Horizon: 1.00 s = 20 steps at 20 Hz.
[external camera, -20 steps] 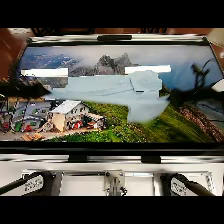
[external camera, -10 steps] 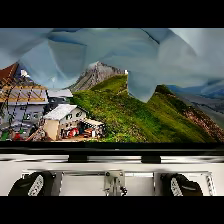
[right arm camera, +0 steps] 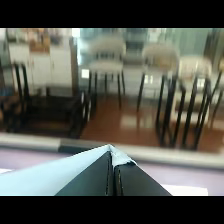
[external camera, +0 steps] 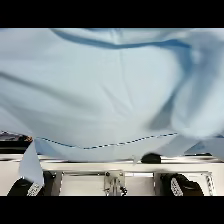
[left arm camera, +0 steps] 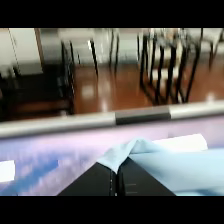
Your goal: Fold the shirts.
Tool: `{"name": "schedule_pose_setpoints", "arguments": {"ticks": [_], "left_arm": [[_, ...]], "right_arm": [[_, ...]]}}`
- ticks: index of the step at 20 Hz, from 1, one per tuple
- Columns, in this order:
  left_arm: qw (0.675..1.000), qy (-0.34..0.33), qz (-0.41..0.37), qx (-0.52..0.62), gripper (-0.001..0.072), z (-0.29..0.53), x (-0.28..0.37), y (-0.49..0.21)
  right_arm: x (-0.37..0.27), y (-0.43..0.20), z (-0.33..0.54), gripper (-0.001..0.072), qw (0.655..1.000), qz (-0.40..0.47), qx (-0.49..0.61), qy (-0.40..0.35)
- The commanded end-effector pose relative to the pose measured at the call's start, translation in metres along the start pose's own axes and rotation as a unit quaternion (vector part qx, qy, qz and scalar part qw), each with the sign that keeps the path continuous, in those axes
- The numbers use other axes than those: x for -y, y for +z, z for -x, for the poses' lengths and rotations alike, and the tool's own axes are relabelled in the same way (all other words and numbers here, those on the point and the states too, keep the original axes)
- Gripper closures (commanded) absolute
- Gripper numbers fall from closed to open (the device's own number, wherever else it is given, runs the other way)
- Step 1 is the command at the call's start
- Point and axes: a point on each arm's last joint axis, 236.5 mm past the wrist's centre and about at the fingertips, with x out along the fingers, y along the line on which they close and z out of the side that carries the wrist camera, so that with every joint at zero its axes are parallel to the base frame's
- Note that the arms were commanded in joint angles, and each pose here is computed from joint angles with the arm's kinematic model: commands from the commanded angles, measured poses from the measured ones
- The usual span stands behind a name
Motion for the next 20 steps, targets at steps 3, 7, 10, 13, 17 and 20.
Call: {"name": "schedule_pose_setpoints", "arguments": {"ticks": [3, 7, 10, 13, 17, 20], "left_arm": [[0.947, -0.047, 0.104, -0.299, 0.0680, -0.109, -0.033, -0.188], [0.899, -0.055, 0.176, -0.398, 0.0680, -0.185, -0.051, -0.302], [0.883, -0.054, 0.221, -0.411, 0.0679, -0.240, -0.060, -0.356], [0.885, -0.035, 0.264, -0.381, 0.0680, -0.287, -0.073, -0.388], [0.910, 0.016, 0.266, -0.318, 0.0679, -0.332, -0.100, -0.402], [0.914, 0.030, 0.265, -0.306, 0.0679, -0.348, -0.104, -0.416]], "right_arm": [[0.030, -0.207, -0.121, 0.0660, 0.930, -0.088, -0.351, 0.058], [0.027, -0.326, -0.216, 0.0660, 0.877, -0.182, -0.433, 0.099], [0.007, -0.387, -0.284, 0.0660, 0.880, -0.184, -0.427, 0.098], [-0.001, -0.411, -0.348, 0.0660, 0.913, -0.183, -0.358, 0.071], [0.000, -0.428, -0.396, 0.0660, 0.939, -0.185, -0.286, 0.037], [-0.017, -0.469, -0.396, 0.0660, 0.925, -0.187, -0.328, 0.048]]}}
